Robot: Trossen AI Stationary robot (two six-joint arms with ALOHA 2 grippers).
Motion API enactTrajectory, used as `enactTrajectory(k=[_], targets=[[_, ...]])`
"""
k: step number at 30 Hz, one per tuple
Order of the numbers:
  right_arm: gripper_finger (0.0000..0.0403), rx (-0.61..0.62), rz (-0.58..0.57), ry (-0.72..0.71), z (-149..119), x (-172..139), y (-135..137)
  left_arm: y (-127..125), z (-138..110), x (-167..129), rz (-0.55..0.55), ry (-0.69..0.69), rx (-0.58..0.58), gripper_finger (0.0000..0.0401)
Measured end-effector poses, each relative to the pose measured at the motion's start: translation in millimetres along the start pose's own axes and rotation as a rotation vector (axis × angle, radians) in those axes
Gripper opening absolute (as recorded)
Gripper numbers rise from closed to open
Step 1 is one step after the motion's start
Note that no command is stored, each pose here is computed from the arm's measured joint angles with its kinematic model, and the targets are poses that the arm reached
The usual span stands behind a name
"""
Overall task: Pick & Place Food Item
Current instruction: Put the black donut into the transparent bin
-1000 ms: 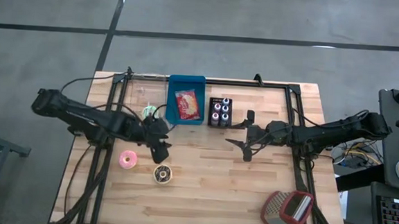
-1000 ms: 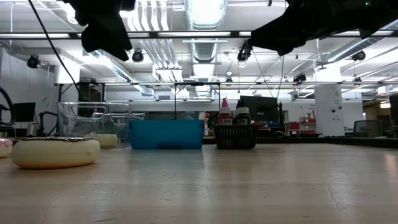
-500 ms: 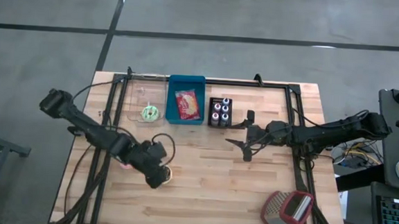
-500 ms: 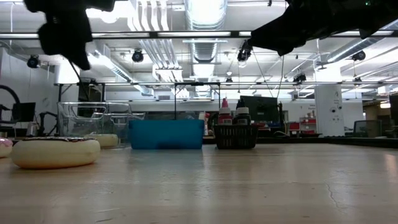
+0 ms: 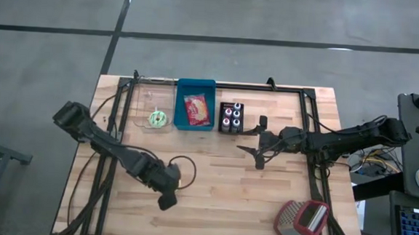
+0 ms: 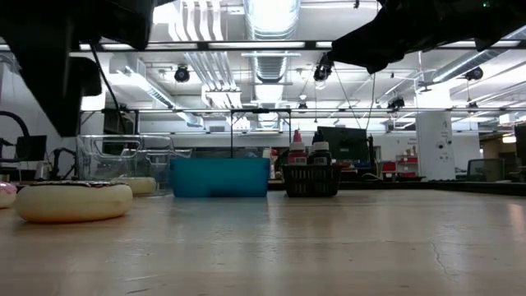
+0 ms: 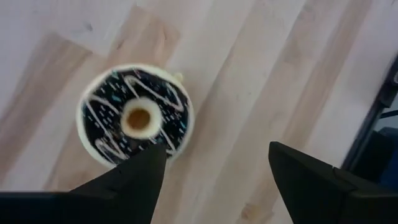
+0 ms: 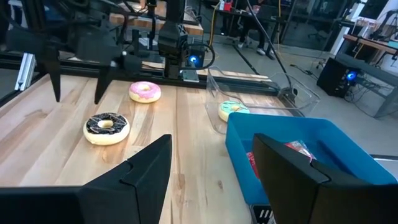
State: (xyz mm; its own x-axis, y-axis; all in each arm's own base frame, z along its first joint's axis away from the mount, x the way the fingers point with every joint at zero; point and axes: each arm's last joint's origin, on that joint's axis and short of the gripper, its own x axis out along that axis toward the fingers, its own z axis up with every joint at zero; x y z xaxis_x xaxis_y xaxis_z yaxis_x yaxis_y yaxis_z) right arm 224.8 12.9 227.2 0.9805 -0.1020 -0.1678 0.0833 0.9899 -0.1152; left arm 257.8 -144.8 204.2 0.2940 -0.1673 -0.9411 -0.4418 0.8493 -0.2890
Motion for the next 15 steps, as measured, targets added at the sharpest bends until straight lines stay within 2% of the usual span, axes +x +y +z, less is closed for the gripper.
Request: enactTrajectory(k=[7,15], targets=[[0.0221,0.000,0.000,0.000,0.0,0.0,0.0,-2.1,10.1,10.9,-0.029,-0.032,0.067,0.0291],[0.0221,0.001,0.000,0.000,0.0,0.0,0.1,-1.2,11.6,35.2,0.029,-0.008,-0.006,0.0291]])
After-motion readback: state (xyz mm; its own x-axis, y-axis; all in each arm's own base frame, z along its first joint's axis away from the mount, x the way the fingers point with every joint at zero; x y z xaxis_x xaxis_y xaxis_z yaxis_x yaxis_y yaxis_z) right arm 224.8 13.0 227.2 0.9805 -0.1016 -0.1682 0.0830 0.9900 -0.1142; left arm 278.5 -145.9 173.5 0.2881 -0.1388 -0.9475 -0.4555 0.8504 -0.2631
